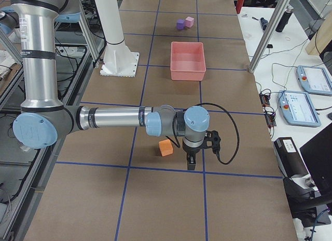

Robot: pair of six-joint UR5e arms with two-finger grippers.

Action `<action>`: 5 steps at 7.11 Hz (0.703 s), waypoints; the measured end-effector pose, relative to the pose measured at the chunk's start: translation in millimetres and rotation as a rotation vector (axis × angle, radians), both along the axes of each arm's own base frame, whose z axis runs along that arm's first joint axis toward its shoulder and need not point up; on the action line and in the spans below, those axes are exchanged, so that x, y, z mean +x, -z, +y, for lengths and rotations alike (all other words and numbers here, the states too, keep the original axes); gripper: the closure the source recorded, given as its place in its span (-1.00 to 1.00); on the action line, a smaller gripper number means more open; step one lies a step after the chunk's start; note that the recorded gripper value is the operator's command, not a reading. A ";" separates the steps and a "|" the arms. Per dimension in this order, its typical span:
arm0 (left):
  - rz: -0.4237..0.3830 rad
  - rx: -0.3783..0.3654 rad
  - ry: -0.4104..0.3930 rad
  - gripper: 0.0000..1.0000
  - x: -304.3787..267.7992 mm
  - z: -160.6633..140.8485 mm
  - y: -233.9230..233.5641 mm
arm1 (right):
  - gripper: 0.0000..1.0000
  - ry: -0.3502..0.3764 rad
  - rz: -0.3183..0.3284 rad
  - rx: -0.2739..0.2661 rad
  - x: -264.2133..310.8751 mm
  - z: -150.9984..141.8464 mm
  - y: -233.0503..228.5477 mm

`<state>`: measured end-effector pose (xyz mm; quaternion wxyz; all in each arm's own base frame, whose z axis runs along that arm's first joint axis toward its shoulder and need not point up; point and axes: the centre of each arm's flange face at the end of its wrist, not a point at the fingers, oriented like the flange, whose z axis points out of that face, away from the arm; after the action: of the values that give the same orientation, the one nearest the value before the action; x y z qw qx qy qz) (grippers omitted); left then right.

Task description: Place blocks into pink bin with both arms

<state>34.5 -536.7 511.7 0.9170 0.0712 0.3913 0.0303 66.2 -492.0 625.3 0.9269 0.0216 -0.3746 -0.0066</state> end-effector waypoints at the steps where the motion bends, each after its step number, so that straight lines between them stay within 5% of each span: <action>1: 0.028 -0.017 -0.014 -1.00 22.2 5.4 8.7 | -1.00 0.000 0.000 0.001 0.0 -0.1 0.7; 5: 0.061 -0.100 0.046 -1.00 127.0 69.8 9.5 | -1.00 0.000 0.000 0.000 0.0 -0.5 0.1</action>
<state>161.5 -466.9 502.2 0.9075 0.0353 0.4184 -0.0127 66.2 -492.5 625.2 0.9269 0.0217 -0.3747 -0.0067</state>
